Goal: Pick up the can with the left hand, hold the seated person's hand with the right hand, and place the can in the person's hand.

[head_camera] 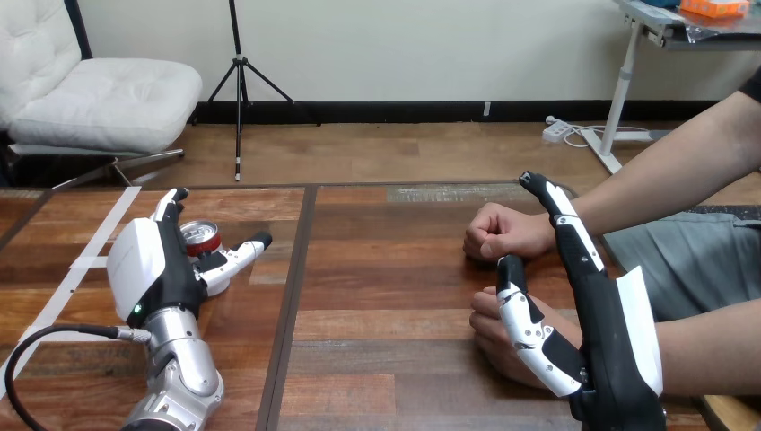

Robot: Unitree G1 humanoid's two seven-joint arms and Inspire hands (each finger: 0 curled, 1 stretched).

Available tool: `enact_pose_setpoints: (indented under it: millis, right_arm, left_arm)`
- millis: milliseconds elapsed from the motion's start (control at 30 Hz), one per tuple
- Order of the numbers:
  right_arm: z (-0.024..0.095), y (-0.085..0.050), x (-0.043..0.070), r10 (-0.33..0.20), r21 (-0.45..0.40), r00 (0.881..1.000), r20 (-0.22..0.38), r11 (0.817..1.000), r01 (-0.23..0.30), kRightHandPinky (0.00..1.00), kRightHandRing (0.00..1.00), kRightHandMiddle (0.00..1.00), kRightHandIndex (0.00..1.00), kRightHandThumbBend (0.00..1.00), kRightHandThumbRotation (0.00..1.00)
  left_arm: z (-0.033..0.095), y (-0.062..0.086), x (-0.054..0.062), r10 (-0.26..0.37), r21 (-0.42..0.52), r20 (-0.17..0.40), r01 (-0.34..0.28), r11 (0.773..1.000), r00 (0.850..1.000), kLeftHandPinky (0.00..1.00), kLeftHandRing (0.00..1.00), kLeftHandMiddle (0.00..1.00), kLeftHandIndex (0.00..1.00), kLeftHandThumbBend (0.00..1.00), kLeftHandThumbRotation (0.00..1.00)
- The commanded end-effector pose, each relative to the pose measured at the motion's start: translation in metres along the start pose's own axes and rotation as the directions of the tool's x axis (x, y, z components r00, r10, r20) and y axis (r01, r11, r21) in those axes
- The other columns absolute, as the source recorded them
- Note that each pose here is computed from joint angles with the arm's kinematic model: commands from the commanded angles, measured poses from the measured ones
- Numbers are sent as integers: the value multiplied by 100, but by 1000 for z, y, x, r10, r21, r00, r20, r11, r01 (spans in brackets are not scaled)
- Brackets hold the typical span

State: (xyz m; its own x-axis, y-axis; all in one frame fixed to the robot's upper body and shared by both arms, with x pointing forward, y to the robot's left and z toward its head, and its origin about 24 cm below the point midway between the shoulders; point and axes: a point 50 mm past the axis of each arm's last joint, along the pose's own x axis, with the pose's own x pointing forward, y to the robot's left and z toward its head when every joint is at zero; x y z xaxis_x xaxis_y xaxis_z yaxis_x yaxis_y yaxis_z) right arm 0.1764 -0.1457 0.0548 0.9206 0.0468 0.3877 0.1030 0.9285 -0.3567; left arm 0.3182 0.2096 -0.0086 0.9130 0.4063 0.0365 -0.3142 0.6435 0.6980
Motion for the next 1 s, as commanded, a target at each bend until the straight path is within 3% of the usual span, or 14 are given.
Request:
enact_pose_setpoints:
  millis: [0, 367, 633, 967]
  right_arm:
    - [13, -7, 13, -34, -1, 996, 88, 999, 34, 97, 97, 95, 91, 13, 45]
    - [13, -8, 12, -26, -4, 996, 87, 1000, 26, 97, 97, 95, 91, 14, 47]
    - [13, -9, 13, -24, -11, 996, 90, 1000, 26, 98, 97, 95, 91, 14, 48]
    - [14, -10, 13, -22, -6, 995, 93, 1000, 23, 99, 97, 95, 91, 14, 49]
  left_arm:
    - [24, 9, 15, 54, -9, 84, -53, 999, 995, 65, 74, 78, 80, 82, 30]
    - [22, 9, 11, 93, -59, 100, -87, 994, 991, 56, 63, 66, 69, 78, 5]
    - [22, 9, 8, 113, -124, 91, -101, 987, 989, 48, 50, 53, 62, 75, 1]
    - [21, 8, 7, 117, -131, 94, -104, 986, 989, 47, 46, 48, 58, 72, 0]
